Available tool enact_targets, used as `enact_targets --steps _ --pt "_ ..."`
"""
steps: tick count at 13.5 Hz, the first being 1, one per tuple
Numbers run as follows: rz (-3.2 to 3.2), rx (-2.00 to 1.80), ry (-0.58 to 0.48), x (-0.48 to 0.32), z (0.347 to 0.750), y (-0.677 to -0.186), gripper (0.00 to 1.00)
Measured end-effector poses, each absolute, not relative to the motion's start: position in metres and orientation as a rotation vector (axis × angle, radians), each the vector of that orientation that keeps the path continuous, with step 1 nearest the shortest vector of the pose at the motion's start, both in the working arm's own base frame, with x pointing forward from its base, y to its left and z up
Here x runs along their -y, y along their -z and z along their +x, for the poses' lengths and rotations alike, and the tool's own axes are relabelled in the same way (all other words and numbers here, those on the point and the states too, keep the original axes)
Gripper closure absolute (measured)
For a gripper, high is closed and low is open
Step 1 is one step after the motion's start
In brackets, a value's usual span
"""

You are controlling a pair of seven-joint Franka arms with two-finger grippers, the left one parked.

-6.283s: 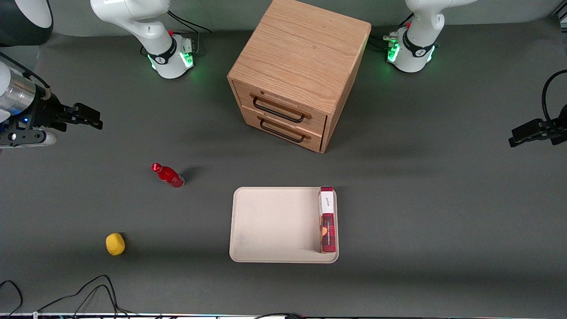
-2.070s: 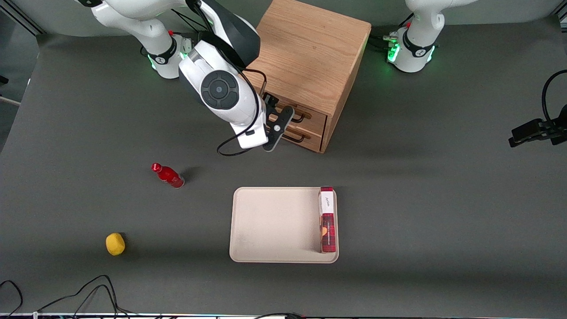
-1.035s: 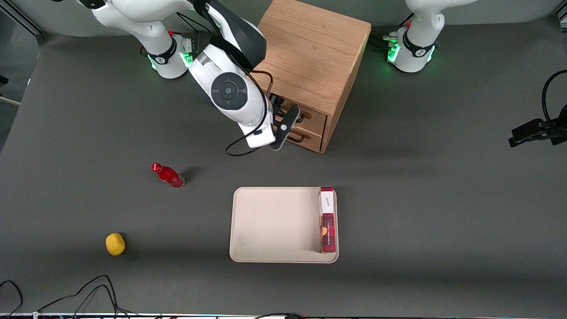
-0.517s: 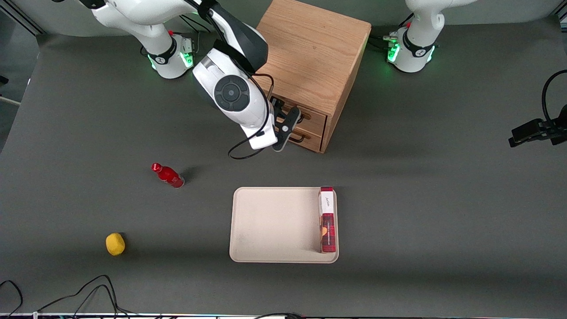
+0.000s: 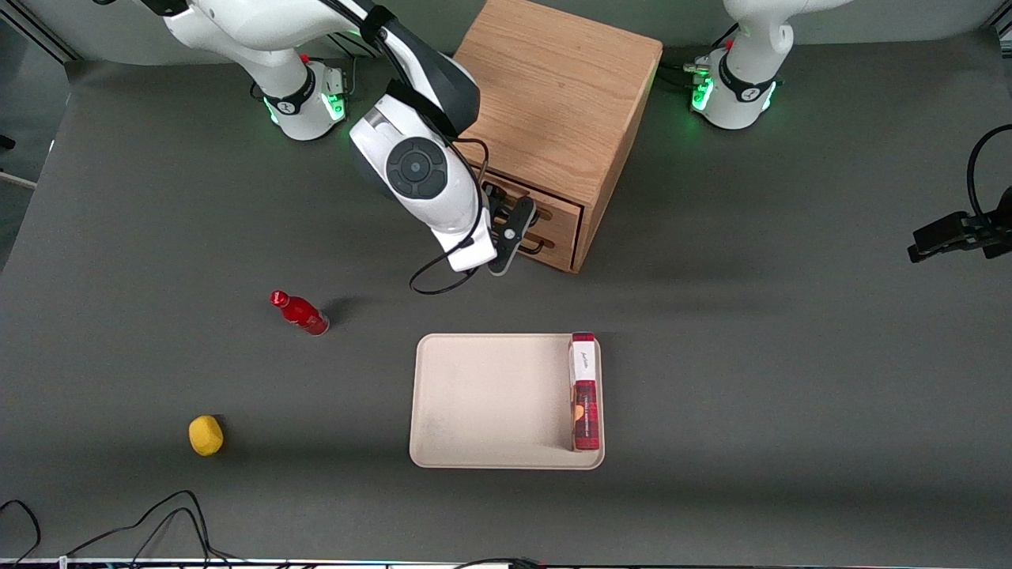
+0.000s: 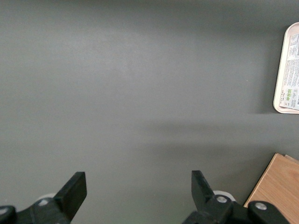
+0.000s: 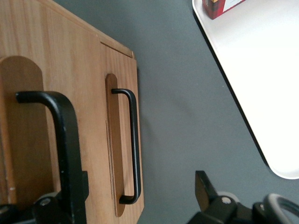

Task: Open upper drawer
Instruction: 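Lower the right gripper onto the upper handle and close on it, then pull the upper drawer outward by its handle with the right gripper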

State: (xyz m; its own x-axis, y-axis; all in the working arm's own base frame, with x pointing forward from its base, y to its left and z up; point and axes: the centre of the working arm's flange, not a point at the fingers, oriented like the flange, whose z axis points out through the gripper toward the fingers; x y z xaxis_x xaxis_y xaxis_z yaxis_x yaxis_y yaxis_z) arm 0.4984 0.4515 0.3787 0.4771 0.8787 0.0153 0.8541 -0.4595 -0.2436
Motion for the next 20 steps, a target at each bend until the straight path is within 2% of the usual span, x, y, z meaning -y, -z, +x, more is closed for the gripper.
enact_targets --steps 7,13,20 --pt "-2.505 1.495 -0.154 -0.449 0.501 -0.379 0.00" --pt "-2.529 1.452 -0.095 -0.434 0.524 -0.393 0.00" --pt "-2.537 1.438 -0.071 -0.430 0.532 -0.399 0.00"
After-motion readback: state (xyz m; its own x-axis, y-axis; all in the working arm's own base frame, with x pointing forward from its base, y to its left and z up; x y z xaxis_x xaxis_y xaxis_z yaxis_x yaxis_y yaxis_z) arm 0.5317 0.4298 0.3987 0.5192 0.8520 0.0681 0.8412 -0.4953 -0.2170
